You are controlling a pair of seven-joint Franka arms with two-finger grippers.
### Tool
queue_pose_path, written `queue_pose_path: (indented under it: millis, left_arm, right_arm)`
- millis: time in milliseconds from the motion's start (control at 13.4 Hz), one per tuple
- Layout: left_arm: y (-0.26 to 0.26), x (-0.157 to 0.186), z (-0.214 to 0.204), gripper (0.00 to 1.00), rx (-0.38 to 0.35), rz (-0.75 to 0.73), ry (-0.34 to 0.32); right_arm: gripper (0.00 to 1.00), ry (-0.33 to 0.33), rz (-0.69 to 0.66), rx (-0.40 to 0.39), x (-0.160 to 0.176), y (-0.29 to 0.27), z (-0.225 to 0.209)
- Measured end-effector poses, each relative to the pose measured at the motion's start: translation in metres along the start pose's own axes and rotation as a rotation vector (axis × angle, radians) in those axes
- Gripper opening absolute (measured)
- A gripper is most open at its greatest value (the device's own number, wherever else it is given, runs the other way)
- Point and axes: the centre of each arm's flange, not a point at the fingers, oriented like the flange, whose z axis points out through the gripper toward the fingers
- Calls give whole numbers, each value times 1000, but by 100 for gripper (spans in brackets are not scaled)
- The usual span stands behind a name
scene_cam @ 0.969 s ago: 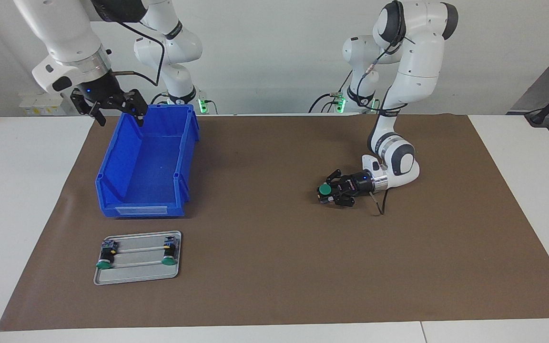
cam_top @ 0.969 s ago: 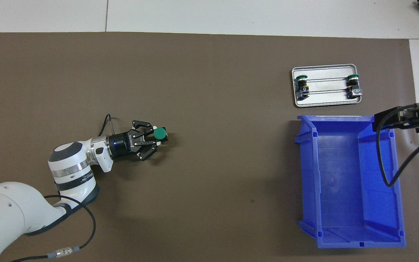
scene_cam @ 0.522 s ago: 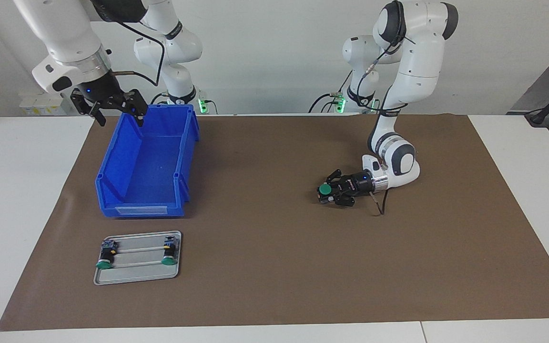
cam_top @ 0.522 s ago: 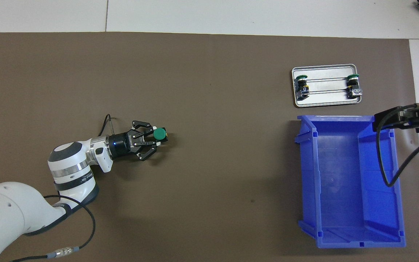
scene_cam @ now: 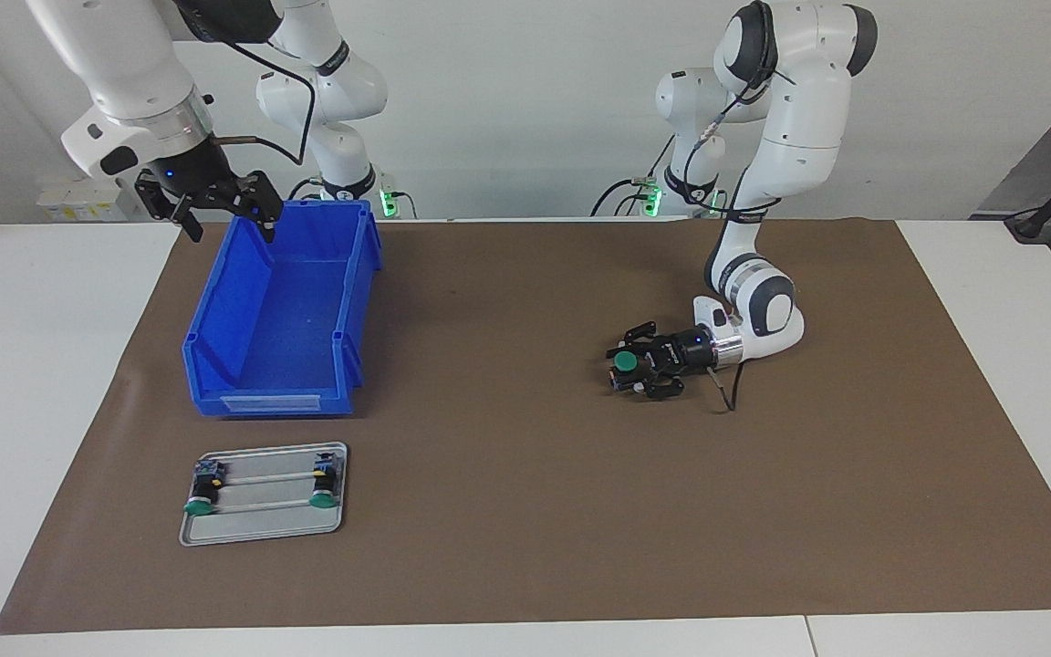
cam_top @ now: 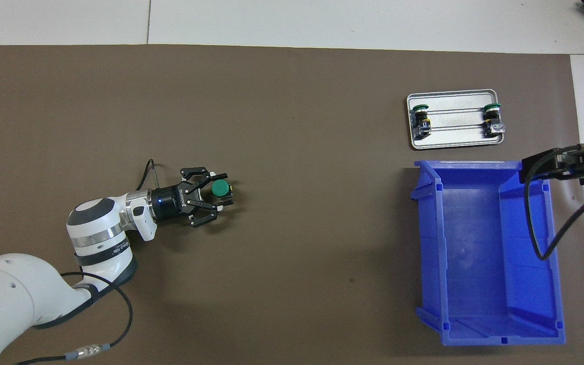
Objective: Place and press button with both arms
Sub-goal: 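Lower the green button upright onto the table with the left gripper, then open the left gripper and draw it back from the button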
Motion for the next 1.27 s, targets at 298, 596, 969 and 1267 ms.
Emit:
queue_pose_path:
  millis: [298, 596, 969, 1267]
  left_arm:
    - [1, -1, -4, 93, 7, -4, -4]
    - [1, -1, -8, 100, 9, -6, -7]
    - [1, -1, -10, 100, 10, -6, -8]
    - [-5, -4, -43, 100, 13, -3, -21]
  right_arm:
    - [100, 0, 0, 0, 0, 0, 0]
    - [100, 0, 0, 0, 0, 0, 0]
    - [100, 0, 0, 0, 0, 0, 0]
    - [100, 0, 0, 0, 0, 0, 0]
